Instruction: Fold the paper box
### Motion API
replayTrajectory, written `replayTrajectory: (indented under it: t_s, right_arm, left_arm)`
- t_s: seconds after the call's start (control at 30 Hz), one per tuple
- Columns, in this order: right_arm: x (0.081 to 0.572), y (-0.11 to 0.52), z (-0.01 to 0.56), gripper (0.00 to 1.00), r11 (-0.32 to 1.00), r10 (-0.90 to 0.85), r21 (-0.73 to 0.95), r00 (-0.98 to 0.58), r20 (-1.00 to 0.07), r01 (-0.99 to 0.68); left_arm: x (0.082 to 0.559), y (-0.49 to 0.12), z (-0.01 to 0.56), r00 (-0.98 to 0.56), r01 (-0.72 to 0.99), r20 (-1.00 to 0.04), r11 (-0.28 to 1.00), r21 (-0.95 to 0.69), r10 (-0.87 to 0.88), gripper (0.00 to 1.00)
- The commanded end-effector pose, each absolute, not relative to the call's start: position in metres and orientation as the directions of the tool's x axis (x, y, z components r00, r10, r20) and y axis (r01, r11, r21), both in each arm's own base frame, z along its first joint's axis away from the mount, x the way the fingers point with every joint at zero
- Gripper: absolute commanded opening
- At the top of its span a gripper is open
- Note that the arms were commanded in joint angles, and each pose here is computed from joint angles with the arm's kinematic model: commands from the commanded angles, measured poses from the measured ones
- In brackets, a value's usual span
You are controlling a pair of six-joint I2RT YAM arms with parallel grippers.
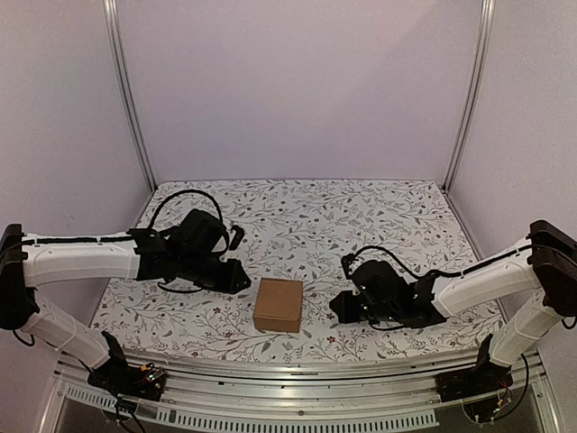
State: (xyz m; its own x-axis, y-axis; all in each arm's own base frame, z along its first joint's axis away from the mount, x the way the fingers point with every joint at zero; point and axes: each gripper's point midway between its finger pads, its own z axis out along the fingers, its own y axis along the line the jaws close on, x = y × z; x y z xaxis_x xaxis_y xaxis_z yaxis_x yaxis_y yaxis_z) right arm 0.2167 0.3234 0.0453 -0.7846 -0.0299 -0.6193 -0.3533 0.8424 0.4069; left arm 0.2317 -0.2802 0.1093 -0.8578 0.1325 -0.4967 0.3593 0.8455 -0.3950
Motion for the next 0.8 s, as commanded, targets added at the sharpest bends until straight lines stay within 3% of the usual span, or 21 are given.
replayTrajectory:
  t_s: [0.0,0.43,0.77]
  right_arm:
    - [0.225,0.328,0.068,0.08,0.850,-0.083,0.352,-0.760,-0.645,-0.392]
    - [0.235,0.381,0.067,0.00,0.811,-0.074,0.436,-0.809,-0.583,-0.389]
    - [0.240,0.389,0.048,0.00,0.835,-0.071,0.425,-0.833,-0.548,-0.351]
  left_arm:
    - [0.230,-0.267,0.092,-0.881,0.319,-0.457,0.871,-0.374,0.126,0.16]
    - [0.237,-0.286,0.051,-0.912,0.314,-0.372,0.877,-0.365,0.172,0.00]
    - [0.245,-0.306,0.051,-0.913,0.331,-0.366,0.853,-0.402,0.182,0.00]
